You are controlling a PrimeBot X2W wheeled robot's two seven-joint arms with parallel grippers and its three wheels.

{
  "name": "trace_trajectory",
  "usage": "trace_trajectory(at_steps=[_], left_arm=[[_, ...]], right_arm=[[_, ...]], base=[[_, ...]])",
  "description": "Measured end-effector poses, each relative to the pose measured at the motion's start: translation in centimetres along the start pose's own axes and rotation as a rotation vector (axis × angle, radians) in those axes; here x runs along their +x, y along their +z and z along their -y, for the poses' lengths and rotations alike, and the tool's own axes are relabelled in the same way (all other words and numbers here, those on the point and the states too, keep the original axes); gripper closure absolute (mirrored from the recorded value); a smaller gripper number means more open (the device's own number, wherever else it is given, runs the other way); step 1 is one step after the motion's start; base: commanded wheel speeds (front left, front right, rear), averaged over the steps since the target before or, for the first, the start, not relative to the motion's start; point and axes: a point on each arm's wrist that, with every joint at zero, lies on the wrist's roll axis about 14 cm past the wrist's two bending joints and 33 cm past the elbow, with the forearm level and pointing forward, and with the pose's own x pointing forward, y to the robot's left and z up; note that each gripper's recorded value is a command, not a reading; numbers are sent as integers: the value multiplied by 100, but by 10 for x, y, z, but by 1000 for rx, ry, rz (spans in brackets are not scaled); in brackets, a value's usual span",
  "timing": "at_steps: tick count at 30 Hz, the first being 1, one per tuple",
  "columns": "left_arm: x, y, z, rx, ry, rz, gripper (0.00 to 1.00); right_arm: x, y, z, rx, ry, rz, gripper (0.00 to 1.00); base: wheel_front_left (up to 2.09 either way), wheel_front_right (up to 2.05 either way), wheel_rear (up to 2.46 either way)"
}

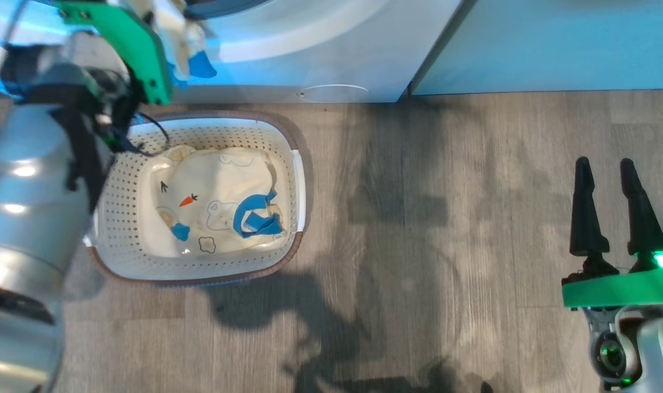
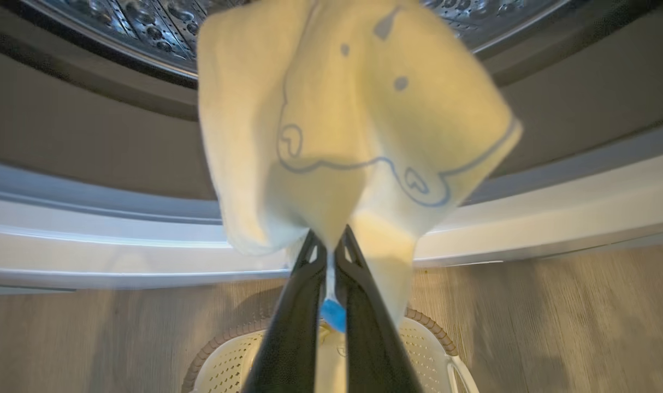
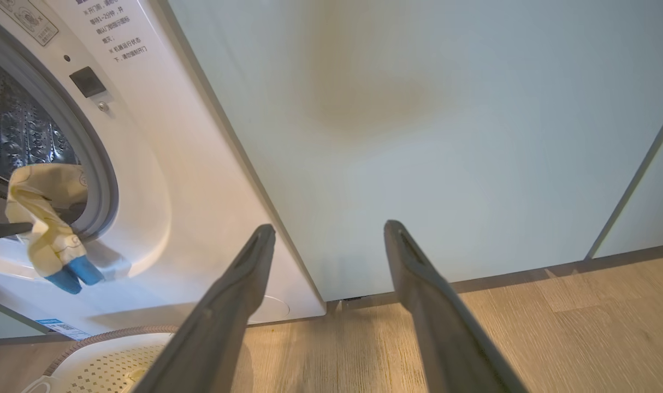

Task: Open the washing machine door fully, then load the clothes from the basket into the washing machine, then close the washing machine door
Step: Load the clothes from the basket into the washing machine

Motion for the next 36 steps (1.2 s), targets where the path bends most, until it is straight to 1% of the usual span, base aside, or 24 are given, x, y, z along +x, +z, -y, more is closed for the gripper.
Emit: trace_trajectory(at_steps=[3,8,16,18,21,26,31,36], left_arm=[[-1,14,-6,2,15,6,100],[2,34,-8,9,28,26,100],[16,44,-15,-12,62,59,100],[22,45,-19,-3,77,65,100],[30,52,-25,41,101,85,100],[45,60,-30,56,117,115,100],[59,75,-37,75,142,185,100],[68,104,-48,96,174,319,100]], right_arm=[[-3,-1,3,5,-10,-6,0],[-7,-5,12,12,-40,-18,0],[-8,-13,23,22,-75,-41,0],[-5,-13,25,23,-79,-40,0],[-2,-16,28,23,-85,-44,0],[2,-23,34,30,-99,-60,0],[6,-29,37,28,-105,-74,0],[10,-36,40,32,-110,-90,0]], base=[[0,0,0],[0,0,0],[0,0,0],[0,0,0],[0,0,0],[0,0,0],[0,0,0],[0,0,0]])
